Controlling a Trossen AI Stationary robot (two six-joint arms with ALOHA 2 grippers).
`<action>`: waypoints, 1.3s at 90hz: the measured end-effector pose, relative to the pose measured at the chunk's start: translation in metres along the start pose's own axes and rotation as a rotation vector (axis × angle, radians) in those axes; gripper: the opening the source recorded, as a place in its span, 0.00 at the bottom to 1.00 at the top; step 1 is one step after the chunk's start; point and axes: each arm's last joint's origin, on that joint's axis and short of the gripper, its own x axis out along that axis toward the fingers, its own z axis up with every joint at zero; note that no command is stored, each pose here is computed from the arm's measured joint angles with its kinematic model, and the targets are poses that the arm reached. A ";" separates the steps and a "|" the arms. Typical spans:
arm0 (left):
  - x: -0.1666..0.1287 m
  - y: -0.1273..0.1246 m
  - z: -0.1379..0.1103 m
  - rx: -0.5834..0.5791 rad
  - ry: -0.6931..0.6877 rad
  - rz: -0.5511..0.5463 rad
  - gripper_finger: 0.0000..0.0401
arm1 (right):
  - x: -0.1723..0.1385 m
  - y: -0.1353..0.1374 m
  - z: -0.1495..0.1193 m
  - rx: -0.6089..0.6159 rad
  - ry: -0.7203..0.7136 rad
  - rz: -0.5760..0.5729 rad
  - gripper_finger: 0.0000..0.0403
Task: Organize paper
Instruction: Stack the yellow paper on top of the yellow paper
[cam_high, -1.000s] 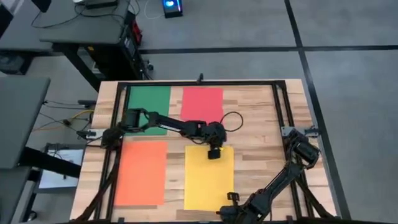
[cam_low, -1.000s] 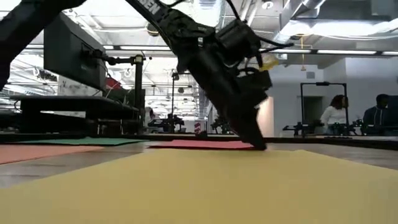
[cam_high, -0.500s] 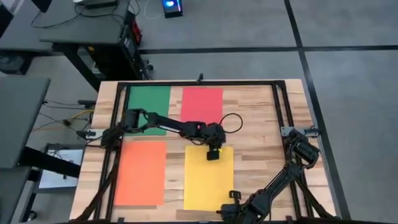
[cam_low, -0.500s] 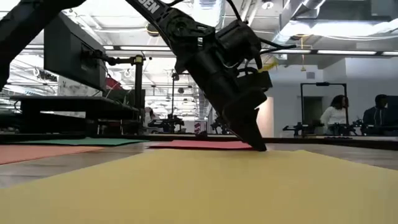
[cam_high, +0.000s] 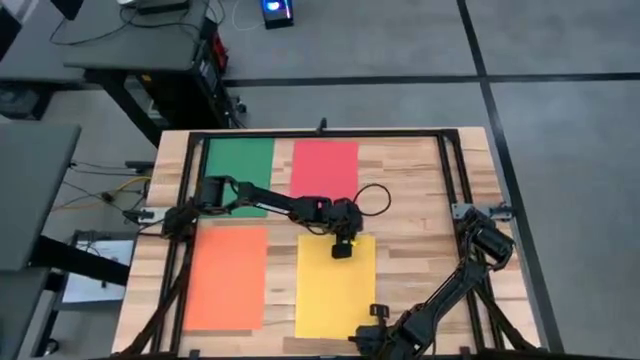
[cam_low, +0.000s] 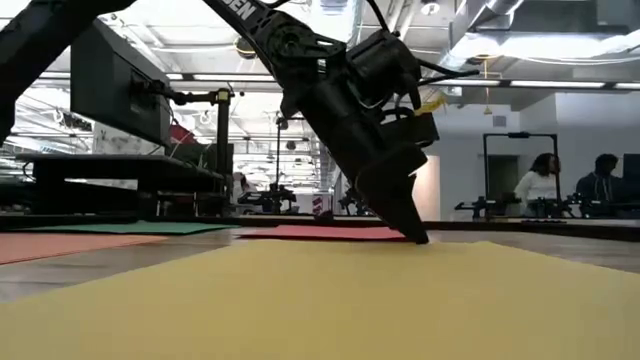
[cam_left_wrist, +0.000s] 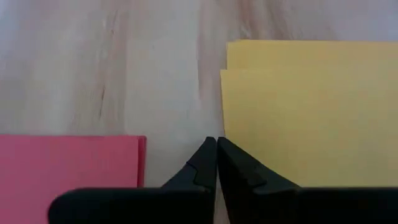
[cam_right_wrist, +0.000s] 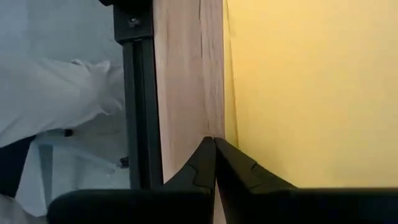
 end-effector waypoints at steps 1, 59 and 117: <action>0.000 0.000 0.000 0.000 0.000 -0.001 0.00 | 0.000 0.000 0.000 0.000 0.000 -0.001 0.00; -0.001 -0.005 0.001 0.020 -0.010 -0.042 0.00 | -0.001 0.001 -0.001 0.008 0.000 0.014 0.00; -0.023 -0.001 0.035 0.031 -0.111 -0.009 0.00 | -0.038 0.033 0.015 -0.102 -0.038 -0.006 0.00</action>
